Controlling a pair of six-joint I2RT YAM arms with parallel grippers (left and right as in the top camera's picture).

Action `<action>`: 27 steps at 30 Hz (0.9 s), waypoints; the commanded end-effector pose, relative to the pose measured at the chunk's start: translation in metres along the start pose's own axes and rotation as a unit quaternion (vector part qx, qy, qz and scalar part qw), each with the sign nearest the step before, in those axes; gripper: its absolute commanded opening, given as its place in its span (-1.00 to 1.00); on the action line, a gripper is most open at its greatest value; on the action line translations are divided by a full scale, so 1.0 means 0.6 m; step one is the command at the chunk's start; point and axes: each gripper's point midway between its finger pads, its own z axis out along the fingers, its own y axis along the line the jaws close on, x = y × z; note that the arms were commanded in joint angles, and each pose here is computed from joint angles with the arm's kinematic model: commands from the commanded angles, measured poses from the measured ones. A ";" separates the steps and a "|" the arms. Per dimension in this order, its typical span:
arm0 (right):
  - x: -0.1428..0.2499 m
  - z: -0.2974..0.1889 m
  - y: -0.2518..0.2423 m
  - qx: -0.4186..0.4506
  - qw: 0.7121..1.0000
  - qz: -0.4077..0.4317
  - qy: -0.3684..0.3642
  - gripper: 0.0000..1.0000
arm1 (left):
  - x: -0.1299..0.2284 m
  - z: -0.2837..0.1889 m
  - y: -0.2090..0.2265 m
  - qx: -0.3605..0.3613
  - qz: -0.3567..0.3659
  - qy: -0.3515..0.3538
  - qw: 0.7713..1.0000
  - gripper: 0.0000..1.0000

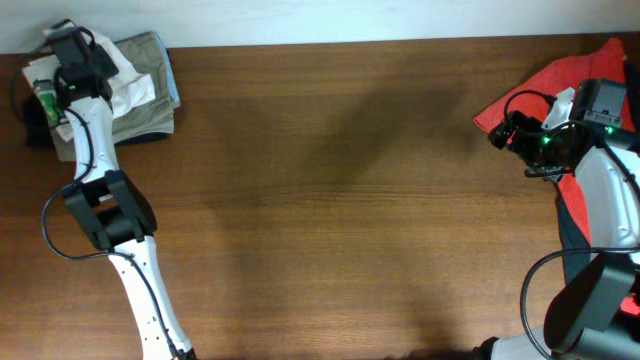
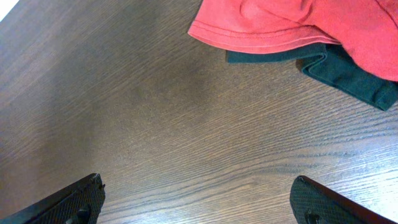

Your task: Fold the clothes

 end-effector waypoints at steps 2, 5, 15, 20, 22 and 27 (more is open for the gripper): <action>-0.015 -0.013 0.006 -0.001 1.000 -0.006 -0.016 0.97 | 0.072 0.031 0.008 -0.011 0.011 0.038 0.999 -0.99; -0.015 -0.013 0.006 -0.001 1.000 -0.006 -0.016 0.97 | 0.024 0.002 -0.035 0.038 0.010 0.020 0.999 -0.98; -0.014 -0.013 0.006 -0.001 1.000 -0.006 -0.016 0.97 | -0.118 -0.176 -0.242 0.197 0.038 -0.025 0.979 -0.96; -0.014 -0.013 0.006 -0.001 1.000 -0.006 -0.016 0.97 | -0.037 -0.165 -0.251 0.161 0.055 0.049 0.984 -0.98; -0.015 -0.013 0.006 -0.001 1.000 -0.006 -0.016 0.97 | -0.017 -0.159 -0.220 0.107 0.062 0.070 0.990 -0.99; -0.015 -0.013 0.006 -0.001 1.000 -0.006 -0.016 0.97 | -0.021 -0.150 -0.162 0.016 0.068 0.064 0.996 -0.98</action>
